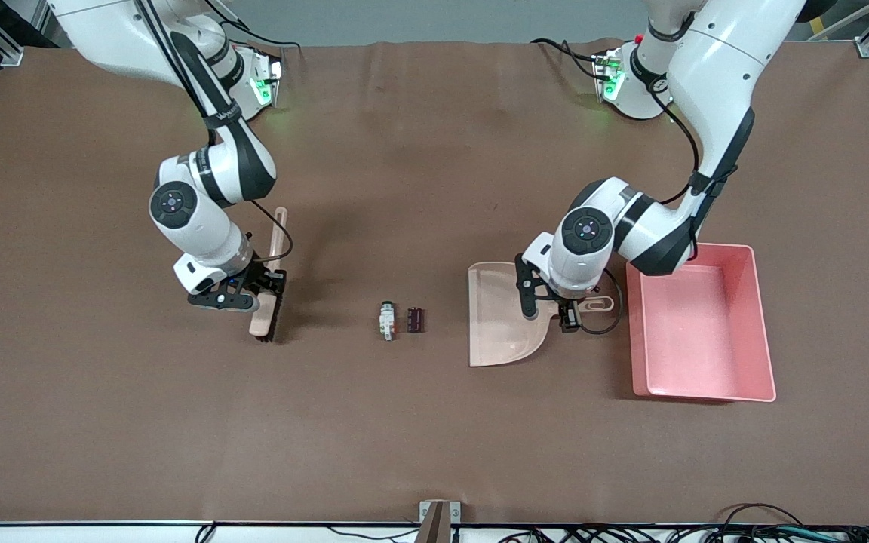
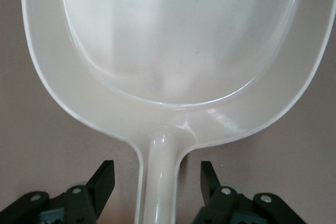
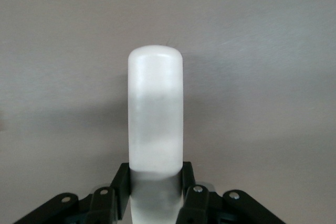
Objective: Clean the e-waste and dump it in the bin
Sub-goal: 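Move the held brush toward the switch and capacitor with the right gripper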
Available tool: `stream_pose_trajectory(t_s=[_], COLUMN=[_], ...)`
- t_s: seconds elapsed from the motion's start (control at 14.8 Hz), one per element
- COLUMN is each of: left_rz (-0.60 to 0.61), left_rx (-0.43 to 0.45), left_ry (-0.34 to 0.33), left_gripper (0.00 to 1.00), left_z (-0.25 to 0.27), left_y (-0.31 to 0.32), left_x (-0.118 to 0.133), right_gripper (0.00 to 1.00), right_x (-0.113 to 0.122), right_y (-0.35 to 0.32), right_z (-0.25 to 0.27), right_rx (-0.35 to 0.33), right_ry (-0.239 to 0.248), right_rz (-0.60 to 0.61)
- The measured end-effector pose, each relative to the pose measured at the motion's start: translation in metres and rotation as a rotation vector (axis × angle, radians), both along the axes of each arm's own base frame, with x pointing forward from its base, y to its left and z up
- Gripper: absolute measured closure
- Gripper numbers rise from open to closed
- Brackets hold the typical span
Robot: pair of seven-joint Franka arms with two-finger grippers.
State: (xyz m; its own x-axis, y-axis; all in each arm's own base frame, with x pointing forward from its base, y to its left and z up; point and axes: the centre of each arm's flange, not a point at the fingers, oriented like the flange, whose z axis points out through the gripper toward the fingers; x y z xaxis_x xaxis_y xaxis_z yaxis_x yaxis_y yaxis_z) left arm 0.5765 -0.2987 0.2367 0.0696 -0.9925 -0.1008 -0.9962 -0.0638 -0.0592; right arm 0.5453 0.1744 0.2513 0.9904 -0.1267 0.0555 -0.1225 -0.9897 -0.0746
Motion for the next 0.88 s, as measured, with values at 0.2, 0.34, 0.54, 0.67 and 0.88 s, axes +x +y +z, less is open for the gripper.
stream_pose_trajectory(t_s=[0.2,0.34,0.54,0.67,0.88], left_rz=[-0.03,-0.037,-0.039,-0.039,-0.04], left_rx=[0.021,0.026,0.028,0.029,0.03], left_ry=[-0.01,-0.009,-0.004,-0.001,0.001], left_gripper=[0.28,0.31,0.45,0.52,0.65], left_z=[-0.003,-0.005,-0.009,-0.012,-0.013], left_y=[-0.003,-0.004,-0.004,-0.004,-0.004], left_x=[-0.002,-0.003,-0.003,-0.004,-0.004], right_gripper=[0.57,0.57,0.57,0.57,0.57], right_x=[0.0,0.0,0.001,0.002,-0.003], right_y=[0.023,0.039,0.065,0.086,0.124], right_z=[-0.006,-0.01,-0.013,-0.015,-0.021], right_rx=[0.026,0.03,0.038,0.046,0.056], right_ry=[0.013,0.017,0.017,0.015,0.018], right_rz=[-0.036,-0.057,-0.088,-0.11,-0.139])
